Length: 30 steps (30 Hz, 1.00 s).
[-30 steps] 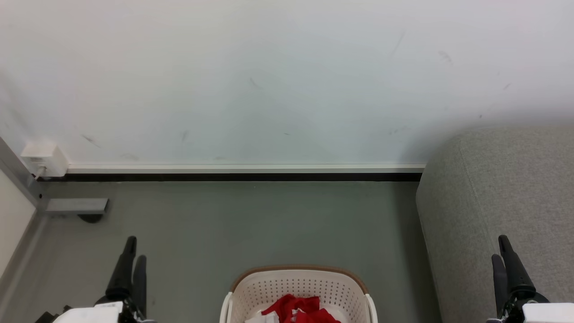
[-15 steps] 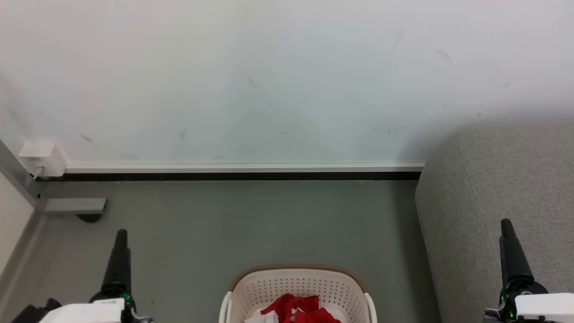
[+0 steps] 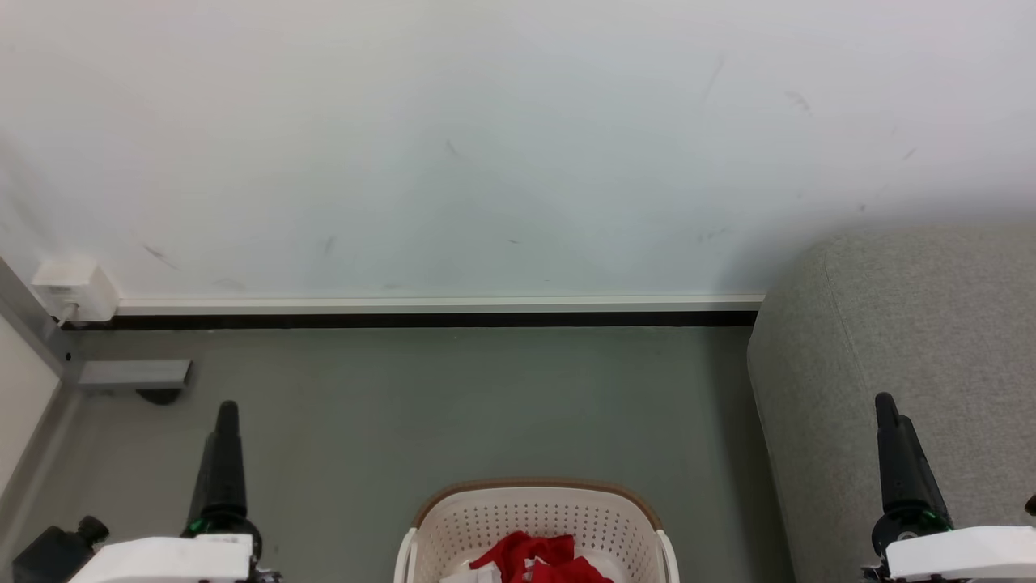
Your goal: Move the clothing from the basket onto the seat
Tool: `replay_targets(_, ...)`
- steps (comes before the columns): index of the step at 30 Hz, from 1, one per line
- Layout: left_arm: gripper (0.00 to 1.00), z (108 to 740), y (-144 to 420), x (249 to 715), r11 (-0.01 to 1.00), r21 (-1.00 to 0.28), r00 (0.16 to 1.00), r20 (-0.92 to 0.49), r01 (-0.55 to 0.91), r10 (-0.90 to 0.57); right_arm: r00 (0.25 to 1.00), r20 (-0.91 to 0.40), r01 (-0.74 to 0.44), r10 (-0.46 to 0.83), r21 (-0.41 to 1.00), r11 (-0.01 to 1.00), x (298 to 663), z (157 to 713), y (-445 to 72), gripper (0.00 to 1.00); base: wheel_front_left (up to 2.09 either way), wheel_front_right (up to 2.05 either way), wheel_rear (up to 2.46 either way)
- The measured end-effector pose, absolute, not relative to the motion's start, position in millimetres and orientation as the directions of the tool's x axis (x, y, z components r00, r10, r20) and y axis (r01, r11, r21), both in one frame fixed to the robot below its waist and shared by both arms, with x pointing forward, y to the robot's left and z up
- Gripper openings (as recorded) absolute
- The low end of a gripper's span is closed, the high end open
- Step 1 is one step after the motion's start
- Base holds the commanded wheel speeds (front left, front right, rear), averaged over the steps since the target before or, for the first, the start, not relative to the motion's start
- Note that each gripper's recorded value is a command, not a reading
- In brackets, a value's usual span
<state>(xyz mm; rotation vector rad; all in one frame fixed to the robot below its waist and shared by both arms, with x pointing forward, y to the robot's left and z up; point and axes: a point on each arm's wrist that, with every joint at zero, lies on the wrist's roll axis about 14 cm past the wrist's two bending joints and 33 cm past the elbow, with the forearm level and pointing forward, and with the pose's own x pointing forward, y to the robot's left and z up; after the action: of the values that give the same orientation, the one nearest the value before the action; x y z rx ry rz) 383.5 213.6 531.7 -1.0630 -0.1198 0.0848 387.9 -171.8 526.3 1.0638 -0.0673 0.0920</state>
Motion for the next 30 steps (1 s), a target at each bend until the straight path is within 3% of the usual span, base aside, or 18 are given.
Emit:
replay_targets(16, 1.0, 532.7, 197.9, 380.3, 0.788, -0.615, 0.993, 0.068, -0.035, 0.098, 0.992, 0.066, -0.125, 0.109, 0.649, 0.75, 389.2, 510.1, -163.4, 1.0, 0.0, 0.0, 0.0)
replay_targets(30, 1.0, 526.2, 188.2, 378.4, 0.894, -0.447, 0.995, 0.067, -0.04, 0.078, 0.989, -0.009, -0.122, 0.147, 0.509, 0.852, 391.8, 490.3, -157.3, 1.0, 0.0, 0.0, 0.0)
